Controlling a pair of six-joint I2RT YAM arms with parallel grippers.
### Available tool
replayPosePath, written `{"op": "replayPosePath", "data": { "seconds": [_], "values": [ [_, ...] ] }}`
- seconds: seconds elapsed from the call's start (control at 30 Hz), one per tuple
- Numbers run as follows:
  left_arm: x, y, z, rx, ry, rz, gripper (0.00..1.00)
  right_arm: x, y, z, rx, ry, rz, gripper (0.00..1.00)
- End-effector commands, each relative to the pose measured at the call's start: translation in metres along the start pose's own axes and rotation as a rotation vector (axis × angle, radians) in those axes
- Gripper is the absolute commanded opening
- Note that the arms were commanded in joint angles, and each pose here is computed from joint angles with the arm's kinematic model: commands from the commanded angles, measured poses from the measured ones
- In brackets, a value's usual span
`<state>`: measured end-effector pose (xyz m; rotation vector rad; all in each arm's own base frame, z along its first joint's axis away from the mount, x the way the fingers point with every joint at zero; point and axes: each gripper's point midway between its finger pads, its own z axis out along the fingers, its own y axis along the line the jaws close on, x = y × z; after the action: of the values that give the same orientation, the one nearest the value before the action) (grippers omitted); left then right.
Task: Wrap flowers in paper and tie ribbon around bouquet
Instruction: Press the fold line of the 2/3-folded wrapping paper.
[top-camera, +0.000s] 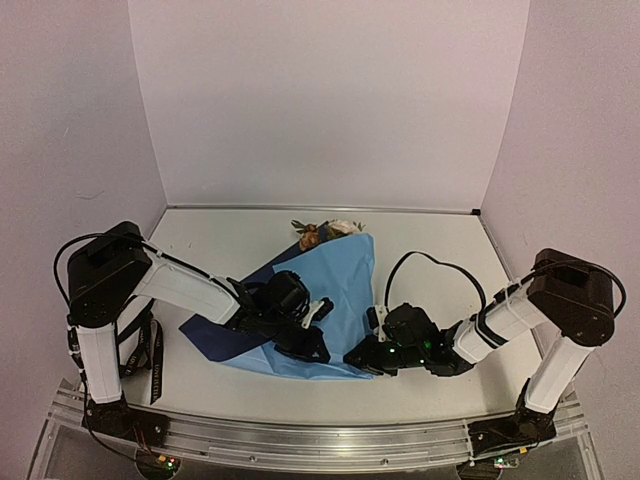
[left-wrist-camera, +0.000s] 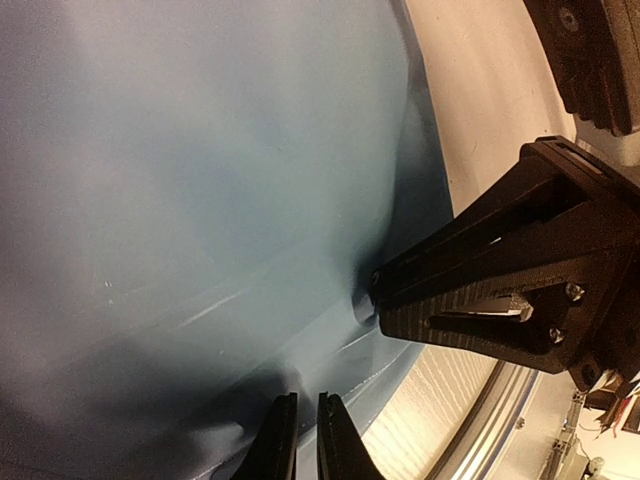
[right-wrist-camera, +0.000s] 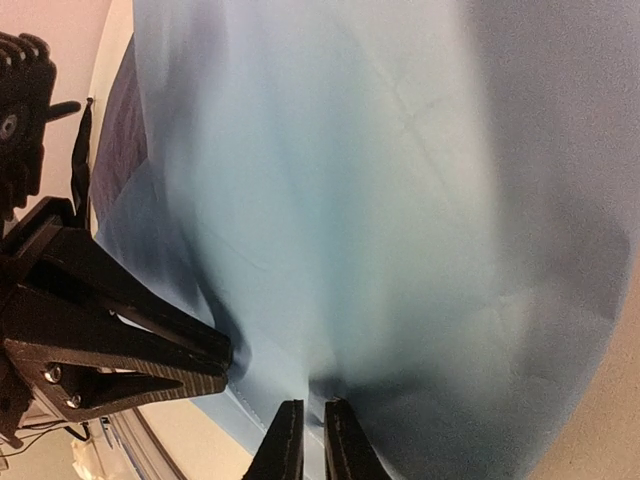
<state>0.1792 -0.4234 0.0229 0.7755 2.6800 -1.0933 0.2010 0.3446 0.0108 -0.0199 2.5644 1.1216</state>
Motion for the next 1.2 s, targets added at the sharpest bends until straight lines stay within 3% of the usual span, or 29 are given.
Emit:
{"op": "replayPosePath", "data": {
  "seconds": [0.0, 0.37, 0.57, 0.93, 1.17],
  "values": [
    [0.025, 0.040, 0.013, -0.176, 0.078, -0.025, 0.08, 0.003, 0.005, -0.005, -0.007, 0.009, 0.009, 0.09],
    [0.041, 0.071, 0.016, -0.320, 0.130, -0.066, 0.05, 0.023, 0.000, -0.025, -0.026, 0.042, 0.019, 0.11],
    [0.041, 0.071, 0.016, -0.321, 0.131, -0.057, 0.03, 0.029, -0.032, -0.037, 0.046, 0.005, 0.026, 0.14],
    [0.041, 0.069, 0.016, -0.313, 0.138, -0.037, 0.03, -0.039, 0.040, -0.037, -0.153, -0.066, 0.118, 0.19],
    [0.040, 0.068, 0.015, -0.314, 0.140, -0.026, 0.02, -0.077, 0.013, -0.007, -0.160, -0.106, 0.287, 0.21]
  ]
}}
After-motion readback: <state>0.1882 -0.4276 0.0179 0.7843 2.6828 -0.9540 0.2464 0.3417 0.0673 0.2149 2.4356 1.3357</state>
